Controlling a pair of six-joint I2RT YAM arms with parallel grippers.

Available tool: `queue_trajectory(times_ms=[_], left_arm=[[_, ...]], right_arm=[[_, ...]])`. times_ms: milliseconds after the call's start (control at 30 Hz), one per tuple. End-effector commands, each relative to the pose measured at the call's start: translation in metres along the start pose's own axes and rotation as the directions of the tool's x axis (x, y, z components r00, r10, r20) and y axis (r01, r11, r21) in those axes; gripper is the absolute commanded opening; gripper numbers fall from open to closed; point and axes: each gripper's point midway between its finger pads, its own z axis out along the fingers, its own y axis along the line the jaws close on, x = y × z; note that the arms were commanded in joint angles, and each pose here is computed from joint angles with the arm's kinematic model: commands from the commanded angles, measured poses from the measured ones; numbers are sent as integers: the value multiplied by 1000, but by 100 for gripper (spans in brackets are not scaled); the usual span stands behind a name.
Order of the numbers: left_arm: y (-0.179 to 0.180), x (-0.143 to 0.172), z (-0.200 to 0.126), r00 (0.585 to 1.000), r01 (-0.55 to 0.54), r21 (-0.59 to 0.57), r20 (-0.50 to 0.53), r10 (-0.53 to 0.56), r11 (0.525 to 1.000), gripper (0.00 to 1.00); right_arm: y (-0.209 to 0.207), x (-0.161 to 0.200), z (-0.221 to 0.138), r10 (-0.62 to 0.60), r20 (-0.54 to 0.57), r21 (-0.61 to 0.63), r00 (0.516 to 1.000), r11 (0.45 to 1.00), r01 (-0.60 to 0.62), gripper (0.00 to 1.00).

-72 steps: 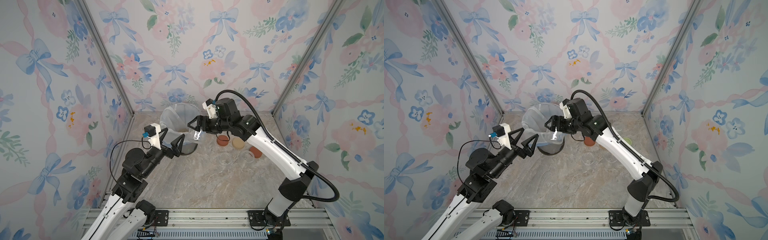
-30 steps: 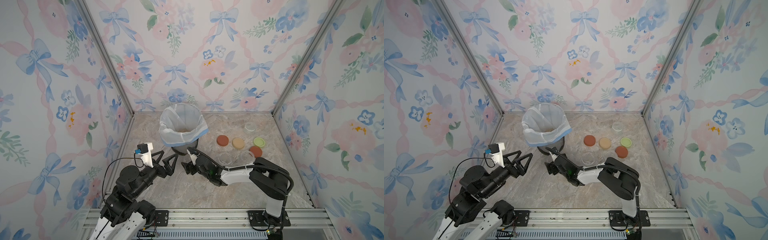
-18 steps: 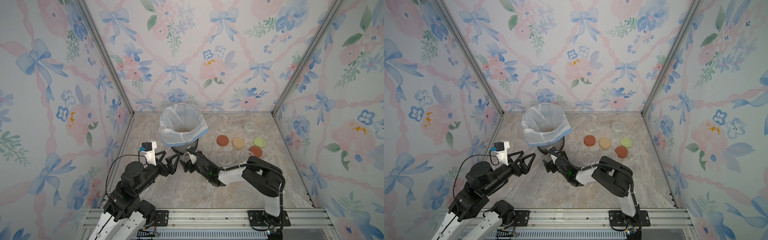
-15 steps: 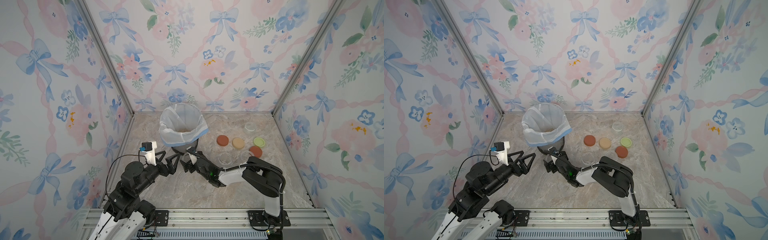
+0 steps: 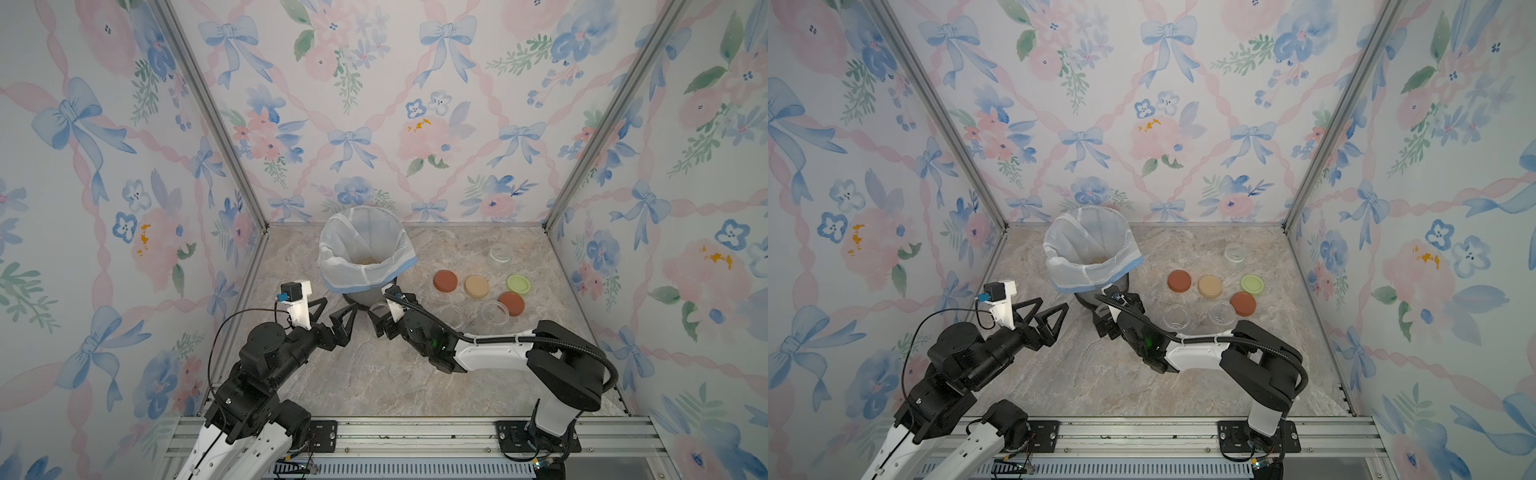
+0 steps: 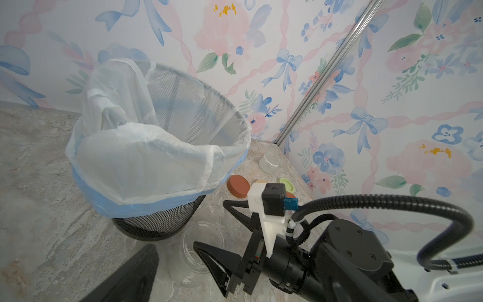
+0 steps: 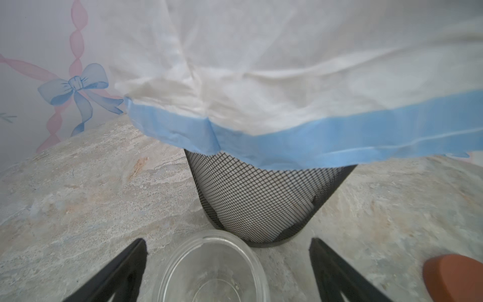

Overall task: Empty moldy rice from jars
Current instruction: Place the jar at the center of the board, then reset both arms

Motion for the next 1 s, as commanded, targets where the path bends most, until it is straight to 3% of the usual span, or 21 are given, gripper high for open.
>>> queue_trajectory(times_ms=[0,267,433,667,767,967], left_arm=[[3,-11,-1,998,-61,-38,25,62,997,98],[33,-14,10,993,-111,-207,21,118,972,98],[62,-11,20,992,-113,-322,9,122,940,98],[122,3,40,998,-18,-424,40,39,906,98],[142,5,48,996,-36,-472,51,68,881,98],[171,16,64,982,-152,-529,16,190,835,98]], right_arm=[[-2,-13,-20,-12,-62,-19,998,1000,10,97],[-48,-37,-70,47,-175,-20,983,998,-51,97],[-106,-55,-98,123,-186,31,975,992,-120,98],[-200,-68,-114,215,-150,182,965,965,-186,98],[-249,-61,-113,259,-129,286,957,934,-214,97],[-345,-29,-118,342,-29,499,939,819,-283,98]])
